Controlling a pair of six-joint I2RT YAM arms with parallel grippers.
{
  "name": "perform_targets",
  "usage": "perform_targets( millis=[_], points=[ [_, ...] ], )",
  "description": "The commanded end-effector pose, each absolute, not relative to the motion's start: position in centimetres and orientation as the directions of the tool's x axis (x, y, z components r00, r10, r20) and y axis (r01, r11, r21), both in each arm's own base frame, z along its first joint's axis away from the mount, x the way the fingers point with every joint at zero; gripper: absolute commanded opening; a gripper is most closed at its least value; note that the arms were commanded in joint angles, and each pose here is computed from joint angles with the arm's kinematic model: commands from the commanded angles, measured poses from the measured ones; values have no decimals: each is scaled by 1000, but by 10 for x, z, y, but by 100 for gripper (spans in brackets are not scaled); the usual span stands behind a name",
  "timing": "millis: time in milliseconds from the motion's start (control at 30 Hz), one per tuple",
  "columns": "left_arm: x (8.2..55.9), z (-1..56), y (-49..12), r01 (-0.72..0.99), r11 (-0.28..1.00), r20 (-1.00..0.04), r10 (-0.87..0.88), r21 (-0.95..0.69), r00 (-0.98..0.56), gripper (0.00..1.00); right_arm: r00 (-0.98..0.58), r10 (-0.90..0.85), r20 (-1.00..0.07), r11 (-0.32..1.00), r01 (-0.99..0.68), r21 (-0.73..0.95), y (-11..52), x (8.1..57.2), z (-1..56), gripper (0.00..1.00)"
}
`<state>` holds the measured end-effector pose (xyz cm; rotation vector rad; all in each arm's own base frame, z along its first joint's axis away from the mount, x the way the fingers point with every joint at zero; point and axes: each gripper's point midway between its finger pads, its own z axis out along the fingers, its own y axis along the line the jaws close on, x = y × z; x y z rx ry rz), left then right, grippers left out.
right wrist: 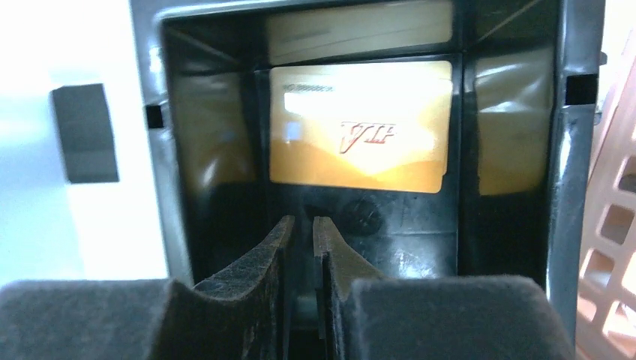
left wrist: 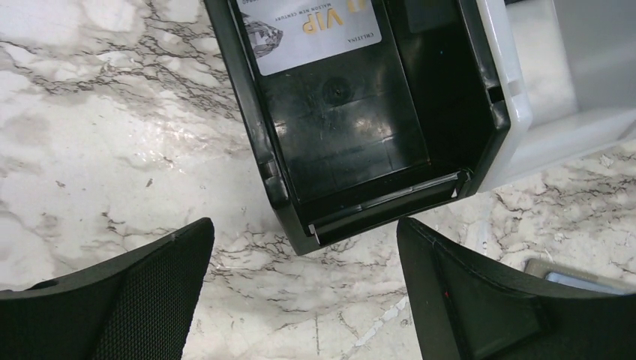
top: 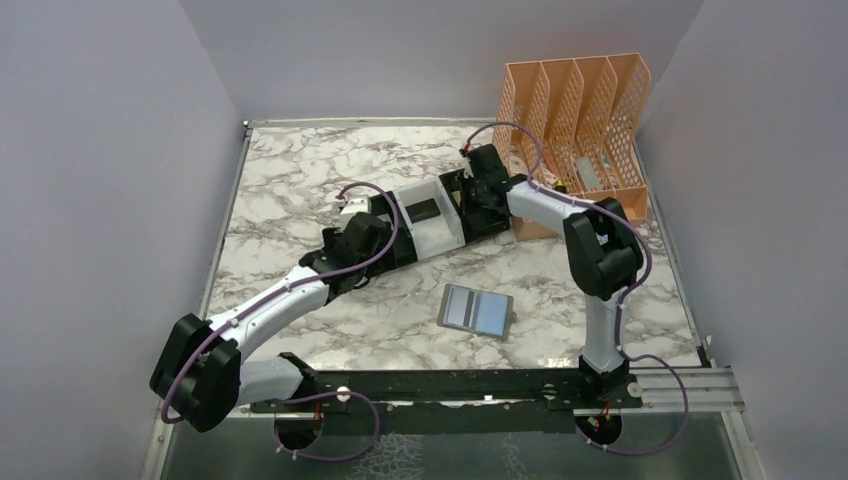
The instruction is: Take the credit cards out of the card holder
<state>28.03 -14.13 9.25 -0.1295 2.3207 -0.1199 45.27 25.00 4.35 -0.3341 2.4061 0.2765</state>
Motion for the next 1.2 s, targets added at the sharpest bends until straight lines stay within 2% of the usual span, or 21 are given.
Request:
perform_targets(
  millis=[0, 167, 300, 433, 533, 700, 933, 1167],
  points=[
    [285, 111, -130, -103, 984, -768, -177, -144, -615, 95, -725, -162, -669, 899, -388, 203, 262, 430, 73, 17],
    [274, 125, -138, -42, 974, -771, -203, -223, -604, 96, -708, -142, -692, 927, -339, 157, 243, 423, 94, 17],
    [259, 141, -174, 168, 917, -762, -188, -363, -620, 95, -671, -90, -736, 957, -264, 123, 216, 407, 125, 19],
    [236, 154, -224, 377, 774, -727, -151, -508, -669, 90, -678, 20, -735, 917, -281, 283, 214, 354, 141, 33],
    [220, 145, -256, 450, 714, -702, -81, -536, -707, 89, -756, 84, -649, 804, -333, 493, 230, 293, 126, 35],
    [209, 119, -290, 455, 691, -660, -43, -562, -750, 84, -883, 163, -440, 604, -264, 752, 247, 218, 99, 35],
    [202, 92, -319, 451, 669, -611, -5, -591, -792, 72, -924, 154, -351, 574, -205, 793, 244, 192, 70, 35],
    [195, 72, -336, 459, 659, -570, 54, -596, -820, 54, -944, 174, -279, 620, -115, 776, 238, 190, 41, 32]
  ],
)
